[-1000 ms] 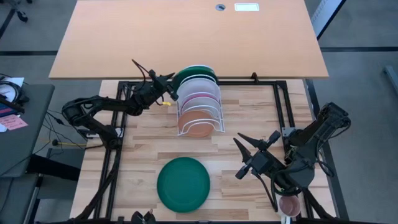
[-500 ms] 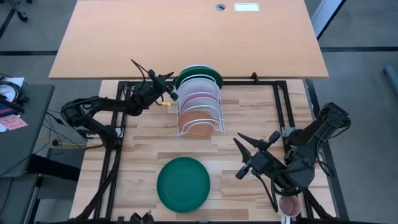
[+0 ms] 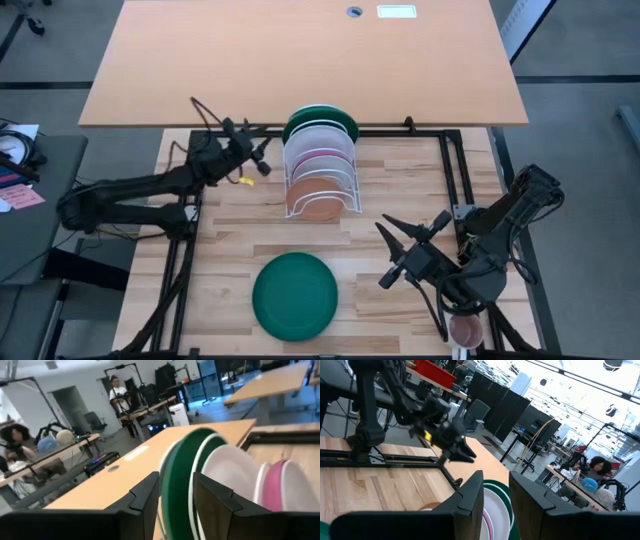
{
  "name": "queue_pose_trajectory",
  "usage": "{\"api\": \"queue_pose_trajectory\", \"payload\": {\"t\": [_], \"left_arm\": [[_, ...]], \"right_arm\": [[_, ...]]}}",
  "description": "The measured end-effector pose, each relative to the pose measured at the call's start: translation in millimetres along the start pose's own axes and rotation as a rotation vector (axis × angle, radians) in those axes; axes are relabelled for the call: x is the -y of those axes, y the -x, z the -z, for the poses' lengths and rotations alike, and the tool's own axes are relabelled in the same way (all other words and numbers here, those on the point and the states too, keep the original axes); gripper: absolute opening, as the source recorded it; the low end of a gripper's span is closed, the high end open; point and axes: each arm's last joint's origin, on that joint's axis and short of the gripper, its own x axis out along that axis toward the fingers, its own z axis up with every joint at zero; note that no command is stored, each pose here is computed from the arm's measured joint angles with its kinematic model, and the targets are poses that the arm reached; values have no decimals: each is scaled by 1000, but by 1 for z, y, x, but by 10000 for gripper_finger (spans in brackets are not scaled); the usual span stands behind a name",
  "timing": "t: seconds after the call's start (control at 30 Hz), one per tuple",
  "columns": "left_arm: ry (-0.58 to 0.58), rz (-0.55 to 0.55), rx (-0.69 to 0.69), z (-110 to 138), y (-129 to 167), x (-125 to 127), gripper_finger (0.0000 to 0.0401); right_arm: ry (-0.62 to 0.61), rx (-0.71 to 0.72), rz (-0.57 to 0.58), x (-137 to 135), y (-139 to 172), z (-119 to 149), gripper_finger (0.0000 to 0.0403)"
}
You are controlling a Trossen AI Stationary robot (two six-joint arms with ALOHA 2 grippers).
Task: Sort dishes
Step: Put the green plate on the dish rack
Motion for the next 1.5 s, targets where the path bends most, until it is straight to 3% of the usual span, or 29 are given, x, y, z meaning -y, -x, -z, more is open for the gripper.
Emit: {"api": "queue_pose_trajectory", "payload": {"t": [0.17, 0.43, 0.6, 0.77, 1.1, 1.5], "left_arm": [[178, 78, 19, -10, 22, -8, 115], [408, 603, -166, 3, 43, 5, 115], [591, 656, -341, 11, 50, 8, 115], [541, 766, -452, 18, 60, 18, 115], [482, 952, -462, 10, 78, 44, 119], [436, 810, -568, 8, 111, 72, 196]], "right_arm": [[-41, -2, 5, 0, -2, 0, 98], [-52, -6, 13, 0, -5, 0, 98], [-77, -6, 13, 0, -5, 0, 98], [-76, -6, 13, 0, -5, 0, 98], [-71, -8, 16, 0, -6, 1, 98], [-73, -8, 16, 0, -6, 1, 98]]}}
